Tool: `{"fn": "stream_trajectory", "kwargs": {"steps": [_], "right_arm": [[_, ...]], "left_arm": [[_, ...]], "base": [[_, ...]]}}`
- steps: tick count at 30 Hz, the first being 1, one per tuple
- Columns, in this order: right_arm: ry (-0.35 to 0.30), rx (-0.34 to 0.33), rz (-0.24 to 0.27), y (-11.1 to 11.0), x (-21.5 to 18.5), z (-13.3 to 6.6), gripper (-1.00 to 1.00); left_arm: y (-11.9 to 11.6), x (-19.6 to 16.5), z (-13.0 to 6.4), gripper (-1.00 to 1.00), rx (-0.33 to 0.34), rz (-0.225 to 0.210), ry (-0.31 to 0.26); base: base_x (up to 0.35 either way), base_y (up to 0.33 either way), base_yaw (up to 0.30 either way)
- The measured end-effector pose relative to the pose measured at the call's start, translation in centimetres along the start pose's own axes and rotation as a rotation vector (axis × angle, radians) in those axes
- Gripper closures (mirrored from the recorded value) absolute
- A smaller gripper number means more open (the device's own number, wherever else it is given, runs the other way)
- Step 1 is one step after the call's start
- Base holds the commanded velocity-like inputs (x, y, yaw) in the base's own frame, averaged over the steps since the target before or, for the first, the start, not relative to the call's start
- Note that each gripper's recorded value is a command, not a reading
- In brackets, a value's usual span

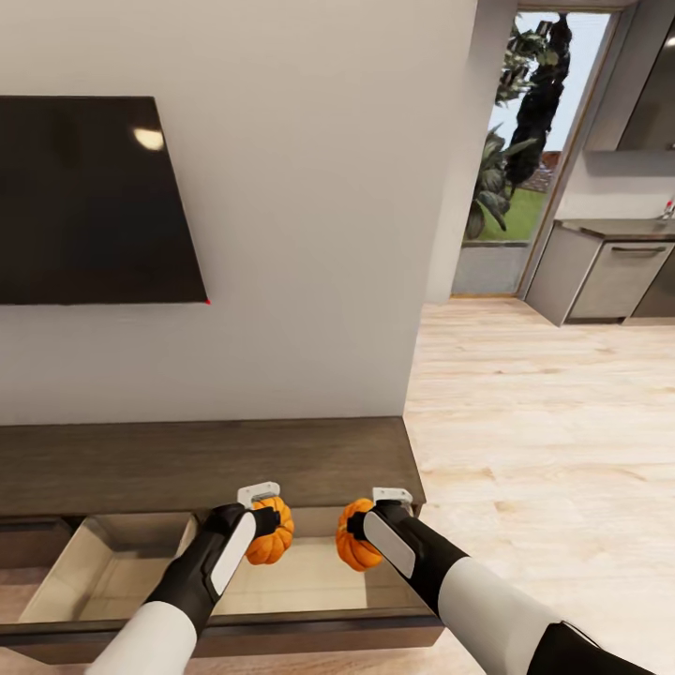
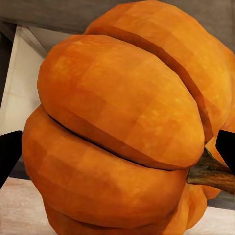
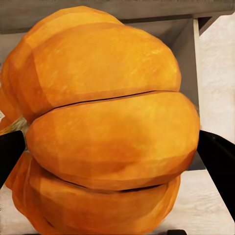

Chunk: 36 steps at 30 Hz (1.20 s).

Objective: Place each of the two pumpkins and all three candles from the living room inside a cabinet in the living room (use any cabinet), then make sure every cabinet is closed, and position the cauldron so it is next to a table in the living room.

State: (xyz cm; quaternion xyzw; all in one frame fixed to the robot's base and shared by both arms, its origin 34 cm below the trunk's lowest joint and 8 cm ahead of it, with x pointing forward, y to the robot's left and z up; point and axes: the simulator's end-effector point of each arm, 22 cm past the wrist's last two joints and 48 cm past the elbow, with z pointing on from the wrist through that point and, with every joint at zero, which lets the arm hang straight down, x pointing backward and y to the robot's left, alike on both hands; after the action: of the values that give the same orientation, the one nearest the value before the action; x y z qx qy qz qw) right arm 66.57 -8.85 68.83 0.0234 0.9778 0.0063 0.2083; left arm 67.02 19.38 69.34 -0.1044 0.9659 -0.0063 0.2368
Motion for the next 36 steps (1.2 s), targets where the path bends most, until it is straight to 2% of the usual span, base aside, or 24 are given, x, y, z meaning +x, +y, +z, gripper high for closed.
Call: {"fn": "stream_trajectory", "kwargs": {"steps": [9, 14, 36], "right_arm": [[-0.005, -0.014, -0.001, 0.4, 0.3, 1.1, 1.0], [-0.011, -0.022, 0.001, 0.7, 0.3, 1.6, 1.0], [-0.016, -0.025, -0.002, 0.7, 1.6, 4.7, 1.0]], "left_arm": [[-1.2, 0.8, 1.1, 1.0, 0.017, 0.005, 0.003], [-2.0, 1.3, 1.6, 1.0, 0.023, 0.037, 0.0], [-1.8, 2.9, 4.7, 1.0, 0.023, 0.04, -0.002]], "base": [[0.0, 0.0, 0.0], [0.0, 0.0, 0.0], [0.0, 0.0, 0.0]]}}
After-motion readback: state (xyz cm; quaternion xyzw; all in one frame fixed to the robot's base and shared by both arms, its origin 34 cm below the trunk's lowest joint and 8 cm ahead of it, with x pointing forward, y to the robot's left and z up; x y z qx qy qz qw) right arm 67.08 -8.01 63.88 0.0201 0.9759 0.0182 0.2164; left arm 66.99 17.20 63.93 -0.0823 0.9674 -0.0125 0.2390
